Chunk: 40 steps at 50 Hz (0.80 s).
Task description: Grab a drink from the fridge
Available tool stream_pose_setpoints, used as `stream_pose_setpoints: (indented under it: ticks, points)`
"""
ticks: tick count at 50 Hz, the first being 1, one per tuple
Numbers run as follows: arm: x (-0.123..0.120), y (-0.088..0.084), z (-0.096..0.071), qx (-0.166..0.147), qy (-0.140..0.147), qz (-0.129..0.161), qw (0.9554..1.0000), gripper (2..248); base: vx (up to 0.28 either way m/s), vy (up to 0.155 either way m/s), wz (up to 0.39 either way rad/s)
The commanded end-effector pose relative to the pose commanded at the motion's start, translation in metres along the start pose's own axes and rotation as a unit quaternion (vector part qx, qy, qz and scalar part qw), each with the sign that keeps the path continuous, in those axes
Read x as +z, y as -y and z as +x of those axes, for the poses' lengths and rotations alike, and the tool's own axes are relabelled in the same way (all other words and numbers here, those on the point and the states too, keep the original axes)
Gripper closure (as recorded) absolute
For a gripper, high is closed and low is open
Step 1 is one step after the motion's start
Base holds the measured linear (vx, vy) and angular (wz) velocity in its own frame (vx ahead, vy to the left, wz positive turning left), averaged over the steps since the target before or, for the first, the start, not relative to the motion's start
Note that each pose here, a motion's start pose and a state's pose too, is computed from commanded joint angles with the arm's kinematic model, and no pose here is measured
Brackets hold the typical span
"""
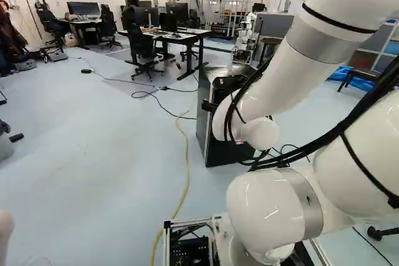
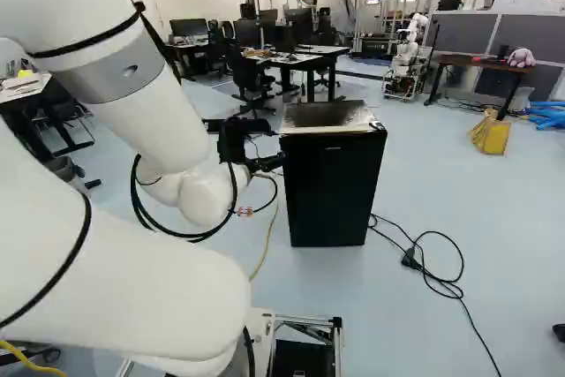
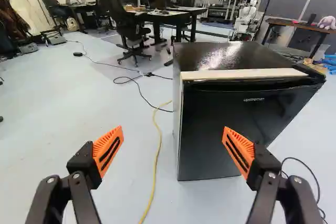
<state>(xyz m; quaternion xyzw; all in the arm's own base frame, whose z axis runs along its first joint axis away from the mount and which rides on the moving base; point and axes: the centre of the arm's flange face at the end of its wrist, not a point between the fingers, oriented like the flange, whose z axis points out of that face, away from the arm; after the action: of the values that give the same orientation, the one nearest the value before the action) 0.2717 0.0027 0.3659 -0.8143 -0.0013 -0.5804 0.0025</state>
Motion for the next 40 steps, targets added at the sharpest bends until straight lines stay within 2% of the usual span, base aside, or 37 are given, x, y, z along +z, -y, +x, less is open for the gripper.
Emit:
stream_pose_setpoints:
  ticks: [19, 40]
  points:
    - [0.012, 0.009, 0.006, 0.013, -0.001, -0.003, 0.9999, 3, 0.000, 0.000, 0.000]
    - [0.038, 0.023, 0.006, 0.023, 0.000, -0.006, 0.9997, 3, 0.000, 0.000, 0.000]
